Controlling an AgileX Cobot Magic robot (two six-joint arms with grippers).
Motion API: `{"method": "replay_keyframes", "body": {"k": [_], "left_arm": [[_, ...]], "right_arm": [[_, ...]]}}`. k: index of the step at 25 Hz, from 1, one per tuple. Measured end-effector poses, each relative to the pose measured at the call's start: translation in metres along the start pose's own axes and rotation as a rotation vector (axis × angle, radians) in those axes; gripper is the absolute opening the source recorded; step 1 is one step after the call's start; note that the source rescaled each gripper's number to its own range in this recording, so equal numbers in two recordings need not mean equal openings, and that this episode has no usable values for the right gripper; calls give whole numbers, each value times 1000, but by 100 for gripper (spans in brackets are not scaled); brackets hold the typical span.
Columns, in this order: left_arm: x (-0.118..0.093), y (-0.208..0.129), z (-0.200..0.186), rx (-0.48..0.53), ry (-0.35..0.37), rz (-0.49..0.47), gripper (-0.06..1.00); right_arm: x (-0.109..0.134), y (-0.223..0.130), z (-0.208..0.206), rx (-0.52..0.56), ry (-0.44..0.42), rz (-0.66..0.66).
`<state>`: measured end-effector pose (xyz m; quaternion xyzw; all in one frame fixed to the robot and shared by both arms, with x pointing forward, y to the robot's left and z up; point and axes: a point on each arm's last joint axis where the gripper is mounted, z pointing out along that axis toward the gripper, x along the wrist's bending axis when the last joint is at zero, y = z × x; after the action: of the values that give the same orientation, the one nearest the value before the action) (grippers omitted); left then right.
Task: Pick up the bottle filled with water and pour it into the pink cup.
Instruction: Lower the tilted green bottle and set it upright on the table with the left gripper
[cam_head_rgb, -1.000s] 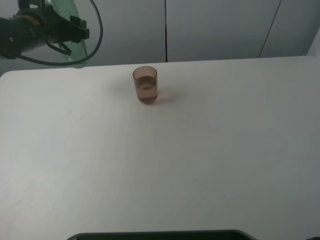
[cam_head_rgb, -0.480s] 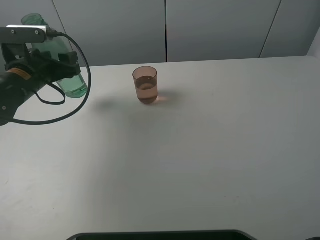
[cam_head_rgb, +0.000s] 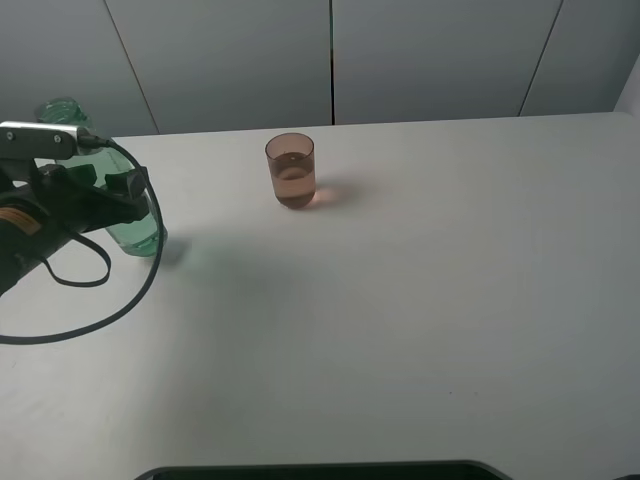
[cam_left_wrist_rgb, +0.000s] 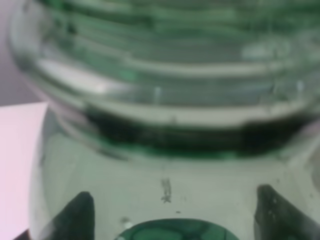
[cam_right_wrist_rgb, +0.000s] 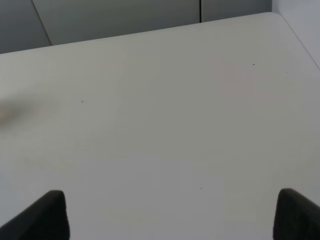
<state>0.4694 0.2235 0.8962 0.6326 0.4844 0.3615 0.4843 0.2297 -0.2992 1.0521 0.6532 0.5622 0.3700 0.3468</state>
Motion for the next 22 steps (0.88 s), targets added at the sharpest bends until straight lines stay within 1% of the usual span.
{"method": "replay_keyframes", "body": {"k": [2, 5, 9, 11, 18, 22], "left_arm": [[0, -7, -8, 35, -3, 5, 1], [1, -12, -13, 60, -5, 21, 1], [0, -13, -13, 59, -13, 43, 0], [-1, -16, -11, 63, -27, 52, 0], [-7, -19, -6, 29, -91, 81, 0], [-8, -19, -6, 28, -102, 86, 0]], "right_arm": [[0, 0, 0, 0, 0, 0], [0, 0, 0, 0, 0, 0], [0, 0, 0, 0, 0, 0], [0, 0, 0, 0, 0, 0], [0, 0, 0, 0, 0, 0], [0, 0, 0, 0, 0, 0]]}}
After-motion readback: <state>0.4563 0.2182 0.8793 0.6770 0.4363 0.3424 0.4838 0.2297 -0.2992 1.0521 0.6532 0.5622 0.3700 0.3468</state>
